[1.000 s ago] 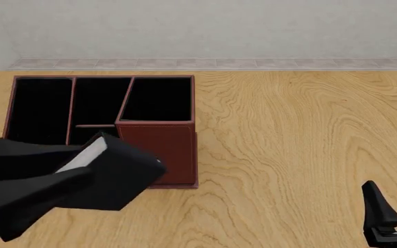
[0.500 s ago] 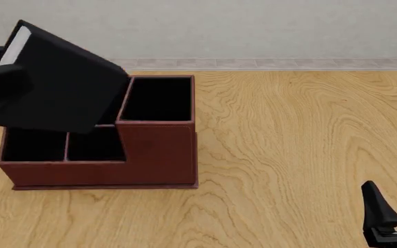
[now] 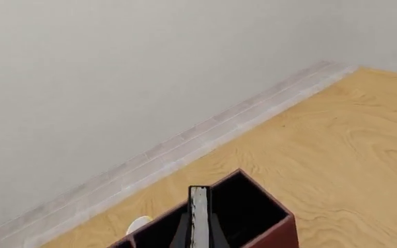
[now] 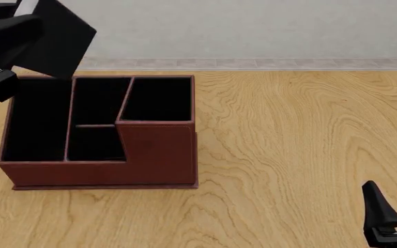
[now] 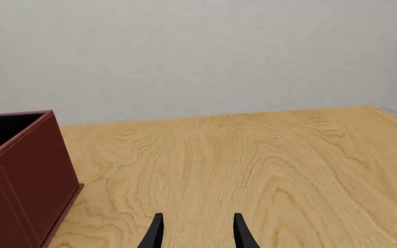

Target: Pick up the book and place it in the left compartment of the caddy.

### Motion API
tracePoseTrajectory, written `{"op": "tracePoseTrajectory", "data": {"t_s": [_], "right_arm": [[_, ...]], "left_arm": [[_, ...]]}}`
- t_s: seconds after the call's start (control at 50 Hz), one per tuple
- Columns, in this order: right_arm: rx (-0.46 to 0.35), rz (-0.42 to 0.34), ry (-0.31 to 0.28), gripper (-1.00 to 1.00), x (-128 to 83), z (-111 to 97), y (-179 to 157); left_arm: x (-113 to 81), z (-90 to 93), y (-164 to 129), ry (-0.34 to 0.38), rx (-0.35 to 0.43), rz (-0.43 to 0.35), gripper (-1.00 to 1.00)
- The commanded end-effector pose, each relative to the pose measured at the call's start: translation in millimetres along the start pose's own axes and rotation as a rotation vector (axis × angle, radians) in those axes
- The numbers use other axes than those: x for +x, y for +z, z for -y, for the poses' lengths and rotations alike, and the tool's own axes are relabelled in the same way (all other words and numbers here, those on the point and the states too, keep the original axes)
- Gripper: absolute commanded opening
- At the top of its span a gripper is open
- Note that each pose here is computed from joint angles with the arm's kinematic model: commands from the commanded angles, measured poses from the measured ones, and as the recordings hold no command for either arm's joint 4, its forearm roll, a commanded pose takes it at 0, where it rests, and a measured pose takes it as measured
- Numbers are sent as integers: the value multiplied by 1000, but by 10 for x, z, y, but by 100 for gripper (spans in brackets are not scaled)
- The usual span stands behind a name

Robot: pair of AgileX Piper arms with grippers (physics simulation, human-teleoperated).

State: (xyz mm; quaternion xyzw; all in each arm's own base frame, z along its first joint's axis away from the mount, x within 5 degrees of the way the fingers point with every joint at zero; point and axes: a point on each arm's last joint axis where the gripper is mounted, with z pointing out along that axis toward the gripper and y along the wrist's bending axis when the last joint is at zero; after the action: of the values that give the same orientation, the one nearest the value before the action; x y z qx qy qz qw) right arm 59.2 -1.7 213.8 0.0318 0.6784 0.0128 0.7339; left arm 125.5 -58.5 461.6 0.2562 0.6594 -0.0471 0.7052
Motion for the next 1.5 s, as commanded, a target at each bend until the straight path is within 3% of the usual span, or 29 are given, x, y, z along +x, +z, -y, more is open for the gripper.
{"op": "tracePoseTrajectory", "data": {"t_s": [0.02,0.3,0.36,0.38,0.42,0.44,0.6,0.66,0.7,0.88,1.28,1.5], "right_arm": [[3,2,4,100,-2,2,-6],[5,4,9,100,-2,3,-7],[5,4,11,100,-1,3,-7],[5,4,12,100,0,3,-8],[5,4,13,100,0,3,-9],[6,4,13,100,-1,3,-8],[7,6,17,100,-2,4,-10],[8,6,18,100,-3,4,-8],[8,6,18,100,-3,5,-8],[8,6,18,100,-2,5,-10],[4,2,13,100,-2,2,4],[4,1,14,100,0,3,1]], "left_arm": [[79,-231,250,33,-135,-67,-100],[188,-362,383,29,-193,-128,-100],[245,-508,440,38,-259,-163,-100],[289,-547,500,29,-263,-199,-100],[281,-467,500,31,-222,-200,-100],[350,-597,564,6,-270,-246,-100],[334,-577,631,-42,-240,-279,-100],[336,-547,620,-17,-227,-278,-100],[391,-598,675,-44,-238,-317,-100],[386,-760,727,-120,-291,-363,-100],[357,-952,743,-140,-325,-472,-100],[575,-964,851,-124,-293,-572,-100]]}}
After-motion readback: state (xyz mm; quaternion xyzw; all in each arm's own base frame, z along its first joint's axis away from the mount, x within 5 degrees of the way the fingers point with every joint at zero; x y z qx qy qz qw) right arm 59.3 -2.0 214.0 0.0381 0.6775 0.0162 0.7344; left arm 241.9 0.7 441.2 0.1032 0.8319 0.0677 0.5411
